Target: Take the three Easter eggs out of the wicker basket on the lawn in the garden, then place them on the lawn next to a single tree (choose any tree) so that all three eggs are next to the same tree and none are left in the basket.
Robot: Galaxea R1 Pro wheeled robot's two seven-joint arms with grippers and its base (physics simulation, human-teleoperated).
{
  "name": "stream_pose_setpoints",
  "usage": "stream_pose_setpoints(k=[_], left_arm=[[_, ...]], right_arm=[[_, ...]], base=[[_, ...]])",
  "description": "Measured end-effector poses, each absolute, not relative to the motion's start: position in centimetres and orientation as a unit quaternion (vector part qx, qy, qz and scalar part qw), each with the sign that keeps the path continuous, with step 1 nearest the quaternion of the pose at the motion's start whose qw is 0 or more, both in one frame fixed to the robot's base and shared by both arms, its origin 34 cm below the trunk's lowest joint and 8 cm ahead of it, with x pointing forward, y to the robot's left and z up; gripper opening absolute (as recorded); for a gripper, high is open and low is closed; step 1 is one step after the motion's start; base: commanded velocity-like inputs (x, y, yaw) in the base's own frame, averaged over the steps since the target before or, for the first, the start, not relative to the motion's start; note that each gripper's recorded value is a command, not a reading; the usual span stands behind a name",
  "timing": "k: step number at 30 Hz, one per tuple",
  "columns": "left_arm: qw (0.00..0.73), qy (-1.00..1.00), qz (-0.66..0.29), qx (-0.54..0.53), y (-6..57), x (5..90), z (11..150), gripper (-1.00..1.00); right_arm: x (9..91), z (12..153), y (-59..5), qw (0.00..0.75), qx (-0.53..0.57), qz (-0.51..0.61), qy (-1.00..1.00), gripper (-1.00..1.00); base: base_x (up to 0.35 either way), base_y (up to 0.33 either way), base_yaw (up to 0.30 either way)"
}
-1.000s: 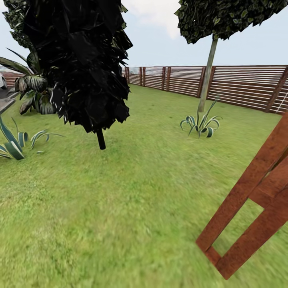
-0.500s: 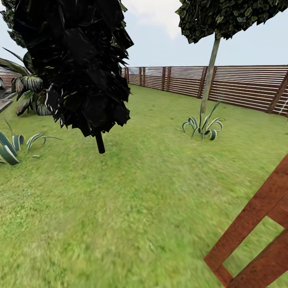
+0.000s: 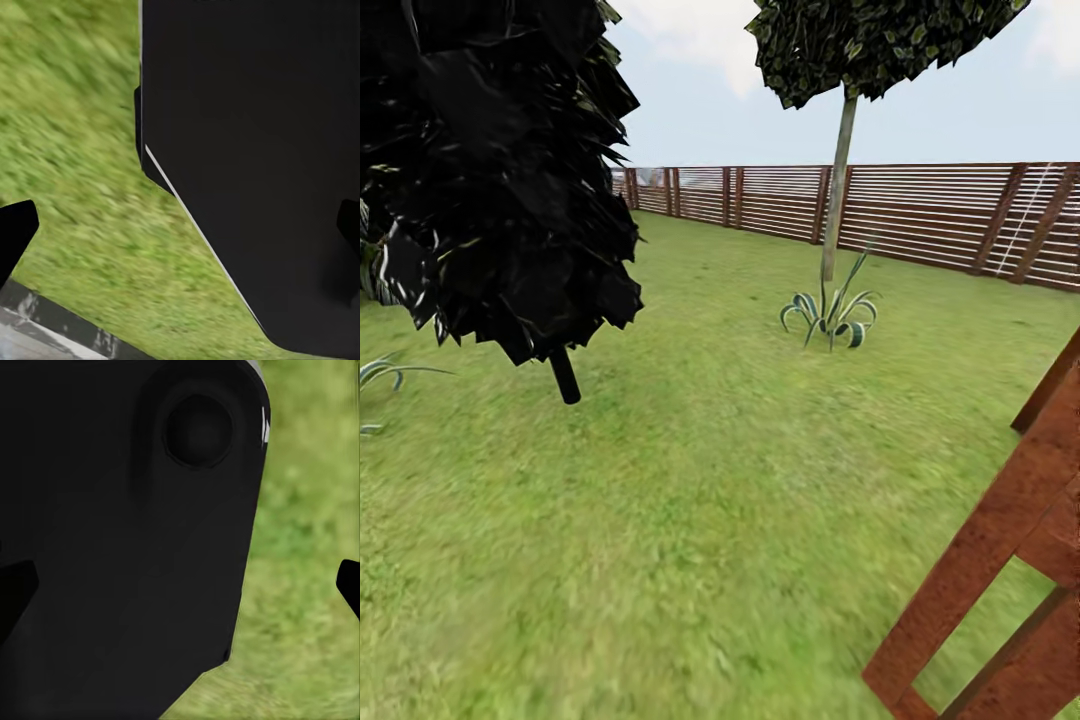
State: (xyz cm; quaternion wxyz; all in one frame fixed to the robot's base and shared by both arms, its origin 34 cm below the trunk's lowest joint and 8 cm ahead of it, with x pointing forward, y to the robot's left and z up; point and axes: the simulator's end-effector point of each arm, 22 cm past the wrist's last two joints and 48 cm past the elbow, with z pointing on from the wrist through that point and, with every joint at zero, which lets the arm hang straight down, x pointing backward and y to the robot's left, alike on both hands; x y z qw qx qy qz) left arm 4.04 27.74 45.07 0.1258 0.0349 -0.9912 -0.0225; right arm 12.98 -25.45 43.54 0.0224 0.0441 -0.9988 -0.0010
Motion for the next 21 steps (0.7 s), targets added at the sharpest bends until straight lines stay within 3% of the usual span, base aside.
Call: stream_pose_setpoints(k=[10, 21], left_arm=[[0.126, -0.991, -0.023, 0.035, 27.84, 4.03, 45.07, 1.00], [0.126, -0.991, -0.023, 0.035, 27.85, 4.03, 45.07, 1.00]], right_arm=[[12.98, 43.54, -25.37, 0.022, 0.044, -0.002, -0.999, 1.00], [13.11, 43.53, -25.33, 0.021, 0.043, -0.002, -0.999, 1.00]], base=[[0.339, 0.073, -0.262], [0.339, 0.073, -0.034]])
